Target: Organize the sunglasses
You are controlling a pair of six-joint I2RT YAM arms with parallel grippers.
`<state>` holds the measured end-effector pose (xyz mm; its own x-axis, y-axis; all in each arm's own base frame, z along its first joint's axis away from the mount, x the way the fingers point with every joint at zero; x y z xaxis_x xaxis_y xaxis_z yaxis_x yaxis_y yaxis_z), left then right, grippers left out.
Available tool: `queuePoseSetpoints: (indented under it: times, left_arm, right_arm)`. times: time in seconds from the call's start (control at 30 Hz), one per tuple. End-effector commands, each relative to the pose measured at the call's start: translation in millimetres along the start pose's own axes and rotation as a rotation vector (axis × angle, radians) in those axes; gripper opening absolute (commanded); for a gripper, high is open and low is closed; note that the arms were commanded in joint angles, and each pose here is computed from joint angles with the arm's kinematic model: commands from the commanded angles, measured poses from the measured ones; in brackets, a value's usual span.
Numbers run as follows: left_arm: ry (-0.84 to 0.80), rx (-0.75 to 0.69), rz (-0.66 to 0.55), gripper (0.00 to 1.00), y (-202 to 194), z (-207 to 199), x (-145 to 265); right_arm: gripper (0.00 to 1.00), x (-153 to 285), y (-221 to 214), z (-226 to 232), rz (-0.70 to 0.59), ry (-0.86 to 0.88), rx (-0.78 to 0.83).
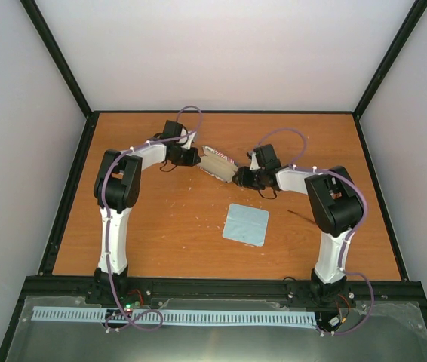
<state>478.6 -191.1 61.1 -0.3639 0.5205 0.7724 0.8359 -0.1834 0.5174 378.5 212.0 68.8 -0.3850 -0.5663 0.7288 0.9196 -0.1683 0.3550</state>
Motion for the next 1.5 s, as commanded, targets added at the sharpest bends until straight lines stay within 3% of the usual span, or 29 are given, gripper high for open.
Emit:
queuePoseSetpoints:
  times: [0.0,0.23,0.5,0.6,0.73,0.8,0.9,1.13,1.47]
  left_arm:
    - [0.043,0.029,-0.034,0.00,6,3,12]
    - [0.063,0.011,-0.053,0.00,7,-5,16]
    - [0.049,-0.002,-0.044,0.01,4,-13,10]
    - [0.040,-0.010,-0.036,0.10,2,-15,8]
    - [0.054,-0.032,-0.034,0.37,2,-14,10]
    - [0.077,-0.059,-0.042,0.57,7,-13,14]
    - [0.108,-0.108,-0.081,0.67,21,-11,29]
    - [0.162,-0.199,-0.175,0.69,28,9,80]
    - [0.222,-0.127,-0.180,0.67,4,66,110]
  right_arm:
    - [0.48,-8,11,7,-0.031,-0.020,-0.021]
    - [0.46,-21,19,12,-0.030,0.001,-0.046]
    - [0.15,-34,13,7,0.021,-0.030,-0.061]
    - [0.03,-37,12,5,0.026,-0.033,-0.069]
    - [0.03,-33,16,4,0.014,-0.069,-0.034]
    - [0.03,-30,20,4,0.015,-0.096,0.007]
    - [0.03,-24,30,0,0.020,-0.141,0.061]
    - [0.03,-11,51,-18,0.074,-0.192,0.168]
    - [0.04,-35,47,-32,0.245,-0.189,0.315]
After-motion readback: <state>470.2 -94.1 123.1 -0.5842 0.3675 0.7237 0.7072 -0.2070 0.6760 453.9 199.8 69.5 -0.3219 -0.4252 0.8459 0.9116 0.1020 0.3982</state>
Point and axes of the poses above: each gripper's point midway between its finger pads, its own x axis back along the fingers, its own z axis along the line the jaws close on, y = z × x, the point moved 5 cm from there along x, back along the fingers, and after that the axes turned 5 degrees about -x, right-handed, at the moved point
